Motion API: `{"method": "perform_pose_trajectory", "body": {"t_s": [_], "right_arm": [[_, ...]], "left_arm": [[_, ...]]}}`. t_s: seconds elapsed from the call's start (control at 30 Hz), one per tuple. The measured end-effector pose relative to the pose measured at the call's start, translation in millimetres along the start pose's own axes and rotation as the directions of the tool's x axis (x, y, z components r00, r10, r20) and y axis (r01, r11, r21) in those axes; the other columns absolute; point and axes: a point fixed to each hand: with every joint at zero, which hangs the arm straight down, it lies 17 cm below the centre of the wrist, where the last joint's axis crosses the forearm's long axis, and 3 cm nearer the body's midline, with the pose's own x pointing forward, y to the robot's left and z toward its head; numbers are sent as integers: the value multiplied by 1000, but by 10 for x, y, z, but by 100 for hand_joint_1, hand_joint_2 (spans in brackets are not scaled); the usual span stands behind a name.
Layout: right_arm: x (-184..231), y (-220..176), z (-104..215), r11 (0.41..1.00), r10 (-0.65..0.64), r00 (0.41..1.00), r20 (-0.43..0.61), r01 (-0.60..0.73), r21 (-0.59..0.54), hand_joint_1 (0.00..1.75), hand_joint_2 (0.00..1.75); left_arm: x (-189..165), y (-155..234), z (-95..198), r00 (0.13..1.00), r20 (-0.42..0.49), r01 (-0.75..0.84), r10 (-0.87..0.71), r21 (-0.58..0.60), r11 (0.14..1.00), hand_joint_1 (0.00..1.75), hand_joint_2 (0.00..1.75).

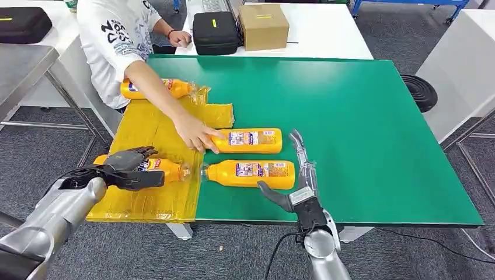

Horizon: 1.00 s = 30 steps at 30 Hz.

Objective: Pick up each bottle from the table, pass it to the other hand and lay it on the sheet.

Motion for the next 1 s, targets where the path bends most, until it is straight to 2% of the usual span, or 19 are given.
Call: {"method": "perform_pose_trajectory", "body": {"t_s": [0.6, 0.73, 1.0], "right_arm": [[-70, -84, 48, 1000, -1, 1000, -8, 1, -26, 0, 175], [-70, -86, 48, 1000, -1, 1000, -8, 1, -27, 0, 175], [-80, -69, 20, 1000, -5, 1000, -19, 5, -21, 0, 175]], "left_arm": [[-75, 200, 86, 995, 40, -91, 88, 66, 994, 0, 175], [-79, 252, 158, 991, 71, -113, 109, 55, 992, 0, 175], [-80, 296, 198, 994, 73, -84, 81, 40, 996, 0, 175]]}}
